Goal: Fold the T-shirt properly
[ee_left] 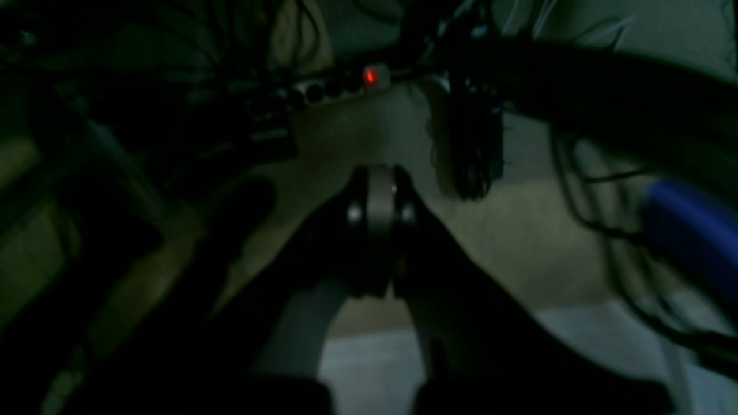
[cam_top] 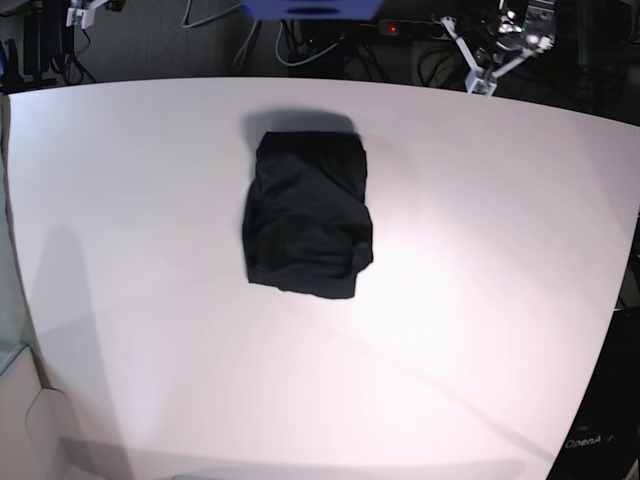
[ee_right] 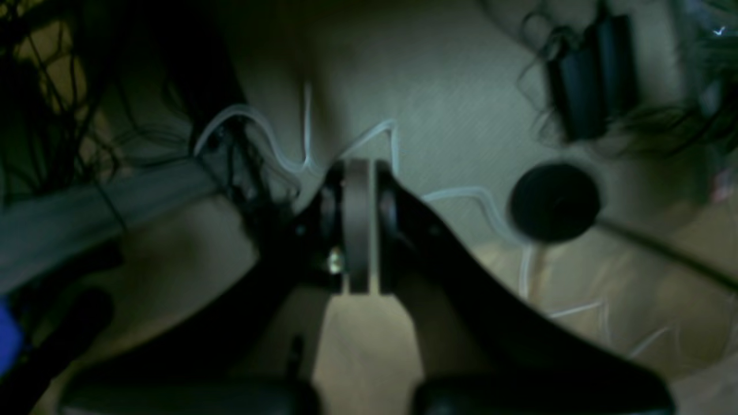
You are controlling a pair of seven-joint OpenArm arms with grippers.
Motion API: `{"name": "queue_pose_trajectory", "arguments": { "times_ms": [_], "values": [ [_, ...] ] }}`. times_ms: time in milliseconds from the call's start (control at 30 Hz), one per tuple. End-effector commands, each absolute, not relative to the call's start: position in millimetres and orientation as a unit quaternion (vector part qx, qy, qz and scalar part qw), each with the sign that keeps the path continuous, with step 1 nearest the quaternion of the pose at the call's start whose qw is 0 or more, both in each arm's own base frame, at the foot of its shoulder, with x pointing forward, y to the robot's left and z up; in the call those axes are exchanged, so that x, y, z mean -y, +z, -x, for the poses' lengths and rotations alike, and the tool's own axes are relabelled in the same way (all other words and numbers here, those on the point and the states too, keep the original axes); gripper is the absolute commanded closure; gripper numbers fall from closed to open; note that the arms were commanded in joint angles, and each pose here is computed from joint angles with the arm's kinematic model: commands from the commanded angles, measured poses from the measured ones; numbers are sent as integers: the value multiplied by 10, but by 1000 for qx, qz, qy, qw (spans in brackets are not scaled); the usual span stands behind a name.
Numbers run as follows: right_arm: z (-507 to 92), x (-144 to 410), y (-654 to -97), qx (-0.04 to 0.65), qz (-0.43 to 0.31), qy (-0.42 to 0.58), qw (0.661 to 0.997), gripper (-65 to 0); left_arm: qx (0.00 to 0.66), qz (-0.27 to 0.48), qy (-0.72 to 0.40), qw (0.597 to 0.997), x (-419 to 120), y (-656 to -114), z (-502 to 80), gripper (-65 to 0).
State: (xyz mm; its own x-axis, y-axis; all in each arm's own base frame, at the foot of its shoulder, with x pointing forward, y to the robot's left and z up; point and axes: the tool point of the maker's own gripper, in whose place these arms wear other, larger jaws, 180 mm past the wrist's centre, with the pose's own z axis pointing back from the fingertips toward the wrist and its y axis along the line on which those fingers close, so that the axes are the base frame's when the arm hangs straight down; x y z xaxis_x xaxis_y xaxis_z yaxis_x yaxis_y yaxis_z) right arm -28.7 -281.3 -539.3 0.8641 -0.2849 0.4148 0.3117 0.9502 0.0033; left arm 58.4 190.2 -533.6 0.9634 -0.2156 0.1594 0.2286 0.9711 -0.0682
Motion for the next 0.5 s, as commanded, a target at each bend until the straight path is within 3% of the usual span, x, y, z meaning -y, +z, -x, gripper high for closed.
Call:
{"name": "queue_pose_trajectory", "arguments": {
  "times_ms": [0, 333, 467],
  "values": [
    [308, 2840, -5459, 212, 33, -155, 964, 0, 73, 49, -106, 990, -1842, -5452, -529, 0],
    [554, 2337, -6322, 132, -33, -175, 975, 0, 33, 58, -65, 996, -1618, -6494, -66, 0],
    [393, 2417, -6410, 128, 25, -124, 984, 0, 35, 63, -34, 997, -1599, -6603, -174, 0]
  ]
}}
